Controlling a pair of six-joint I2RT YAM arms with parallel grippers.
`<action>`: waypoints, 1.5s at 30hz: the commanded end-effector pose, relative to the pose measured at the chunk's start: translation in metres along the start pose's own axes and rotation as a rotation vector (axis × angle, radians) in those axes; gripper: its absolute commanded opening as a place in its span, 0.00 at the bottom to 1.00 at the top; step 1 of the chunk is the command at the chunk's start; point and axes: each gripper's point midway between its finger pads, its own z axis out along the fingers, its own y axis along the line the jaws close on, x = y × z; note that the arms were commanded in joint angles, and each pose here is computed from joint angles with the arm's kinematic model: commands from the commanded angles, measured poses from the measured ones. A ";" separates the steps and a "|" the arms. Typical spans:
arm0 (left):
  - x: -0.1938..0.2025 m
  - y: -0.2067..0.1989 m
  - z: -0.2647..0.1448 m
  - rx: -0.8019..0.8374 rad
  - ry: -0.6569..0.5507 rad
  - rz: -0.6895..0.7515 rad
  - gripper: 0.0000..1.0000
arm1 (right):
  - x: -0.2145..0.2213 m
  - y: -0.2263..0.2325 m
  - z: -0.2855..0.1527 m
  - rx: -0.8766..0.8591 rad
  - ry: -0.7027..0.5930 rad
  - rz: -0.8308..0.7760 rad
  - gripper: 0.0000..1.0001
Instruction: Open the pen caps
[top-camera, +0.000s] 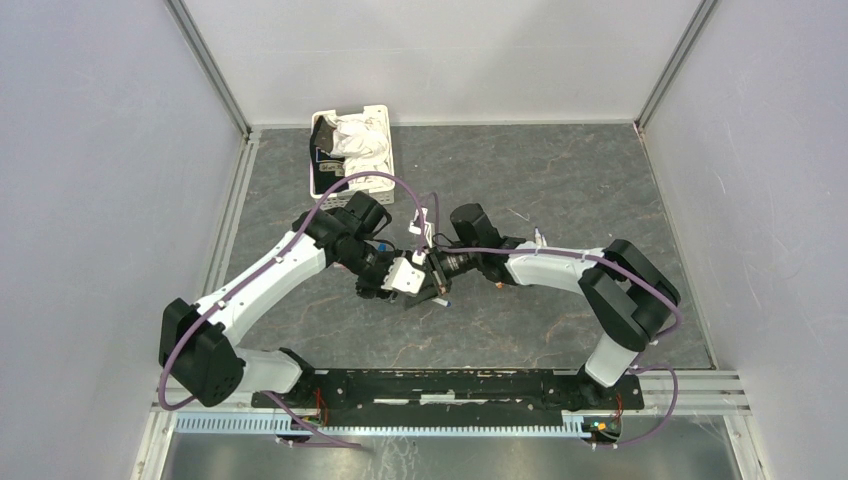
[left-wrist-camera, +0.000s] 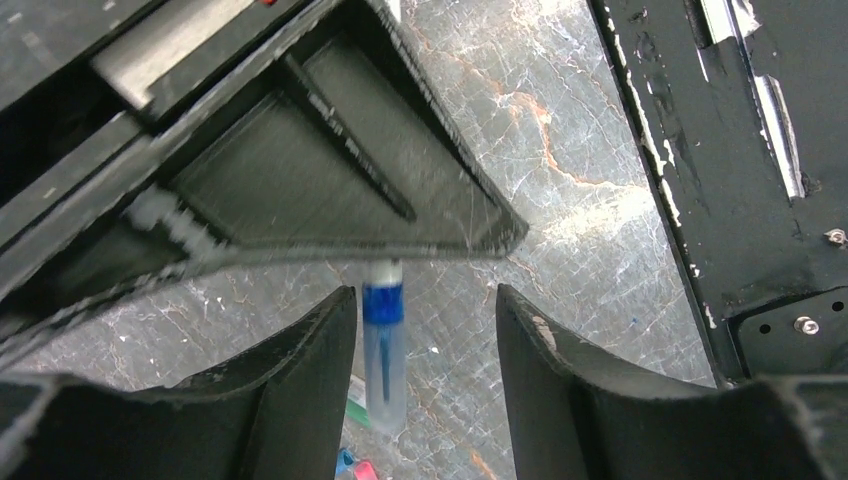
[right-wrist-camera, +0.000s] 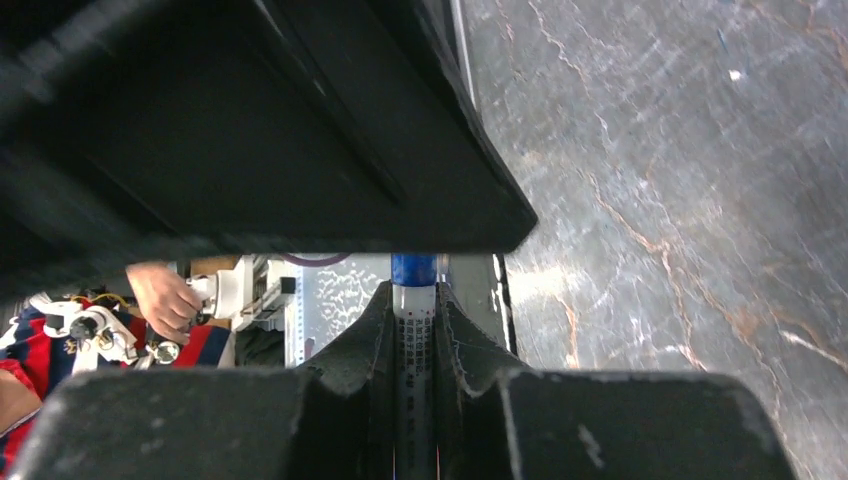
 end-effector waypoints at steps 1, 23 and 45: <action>-0.017 0.003 0.001 -0.033 -0.070 0.017 0.58 | -0.031 0.030 0.008 -0.113 -0.032 -0.087 0.00; -0.020 0.009 -0.004 -0.067 -0.036 0.089 0.02 | -0.049 0.027 0.032 -0.150 0.023 -0.054 0.39; 0.138 0.004 -0.108 -0.186 0.314 -0.013 0.02 | 0.085 -0.034 -0.040 0.124 -0.014 0.170 0.00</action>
